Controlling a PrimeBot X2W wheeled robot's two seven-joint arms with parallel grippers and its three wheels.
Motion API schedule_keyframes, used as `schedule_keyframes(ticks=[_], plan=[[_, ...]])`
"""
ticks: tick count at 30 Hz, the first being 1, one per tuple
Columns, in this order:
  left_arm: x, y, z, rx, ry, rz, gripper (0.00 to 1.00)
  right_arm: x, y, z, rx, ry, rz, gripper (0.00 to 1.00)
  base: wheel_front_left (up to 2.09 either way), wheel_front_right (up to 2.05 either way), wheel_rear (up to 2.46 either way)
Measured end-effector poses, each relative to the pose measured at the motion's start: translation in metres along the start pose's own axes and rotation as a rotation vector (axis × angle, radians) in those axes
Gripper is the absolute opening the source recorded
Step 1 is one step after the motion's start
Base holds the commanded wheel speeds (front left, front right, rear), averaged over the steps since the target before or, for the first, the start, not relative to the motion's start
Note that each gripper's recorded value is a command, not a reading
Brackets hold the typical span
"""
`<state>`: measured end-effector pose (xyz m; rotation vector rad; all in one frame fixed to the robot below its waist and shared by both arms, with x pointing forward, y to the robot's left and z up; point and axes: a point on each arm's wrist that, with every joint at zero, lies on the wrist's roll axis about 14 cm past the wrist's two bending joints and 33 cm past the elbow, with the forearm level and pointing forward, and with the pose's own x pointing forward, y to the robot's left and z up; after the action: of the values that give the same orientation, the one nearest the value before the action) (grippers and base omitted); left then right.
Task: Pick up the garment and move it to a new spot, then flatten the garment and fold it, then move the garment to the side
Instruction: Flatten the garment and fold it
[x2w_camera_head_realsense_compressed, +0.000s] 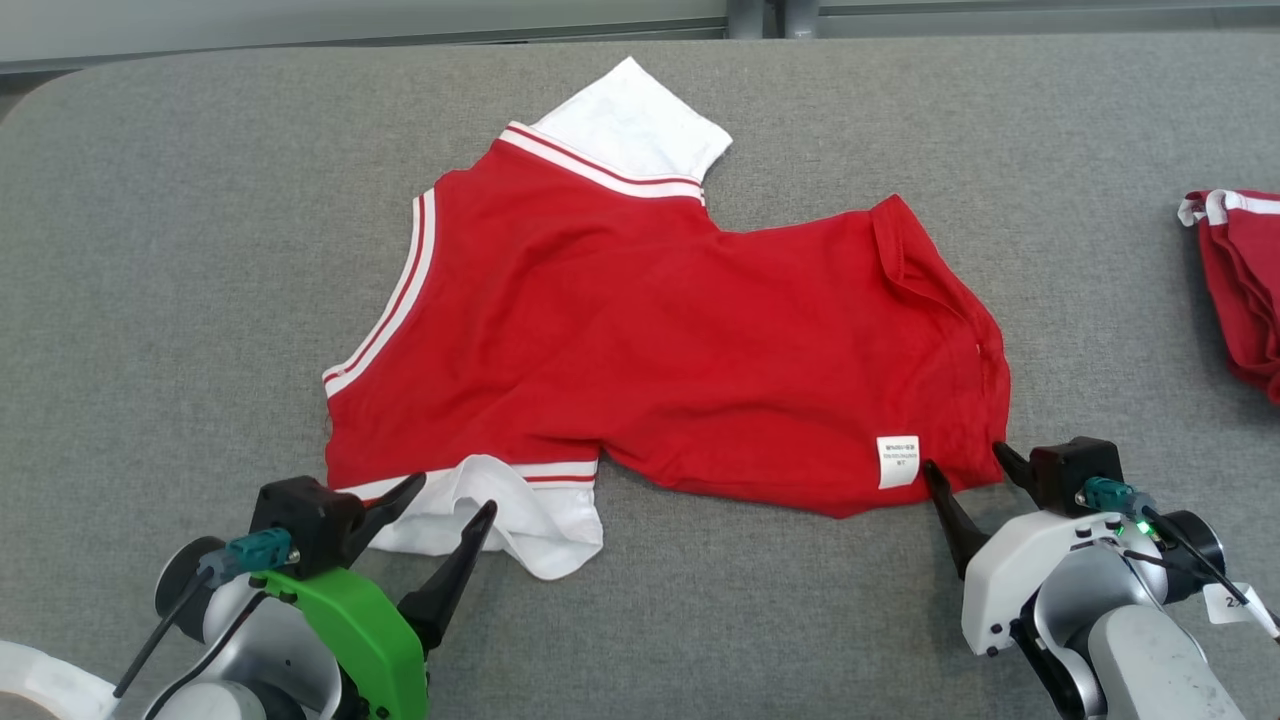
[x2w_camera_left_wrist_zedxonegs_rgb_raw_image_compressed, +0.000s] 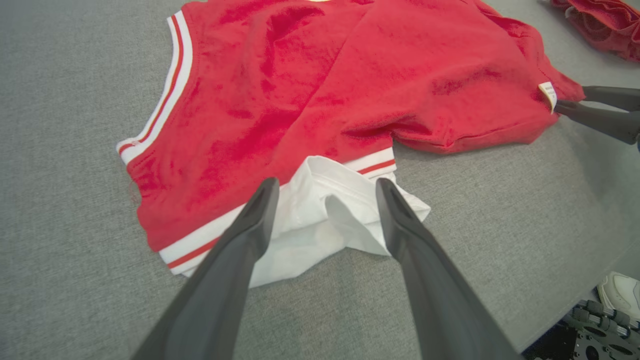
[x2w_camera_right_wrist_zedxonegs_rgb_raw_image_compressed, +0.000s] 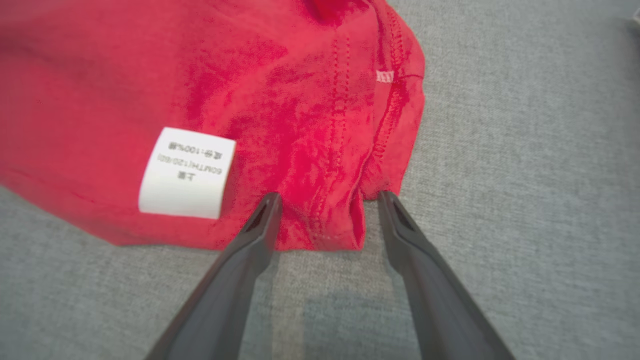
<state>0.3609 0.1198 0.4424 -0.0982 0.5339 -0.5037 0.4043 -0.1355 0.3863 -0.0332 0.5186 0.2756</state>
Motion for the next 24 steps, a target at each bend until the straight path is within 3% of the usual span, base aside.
schedule_keyframes(ticks=[24], plan=[[0.017,0.003,-0.02,0.03,0.08,-0.034,1.0,-0.01,0.004,-0.005,0.024,0.041,0.011,1.0,0.0,0.0,0.0]])
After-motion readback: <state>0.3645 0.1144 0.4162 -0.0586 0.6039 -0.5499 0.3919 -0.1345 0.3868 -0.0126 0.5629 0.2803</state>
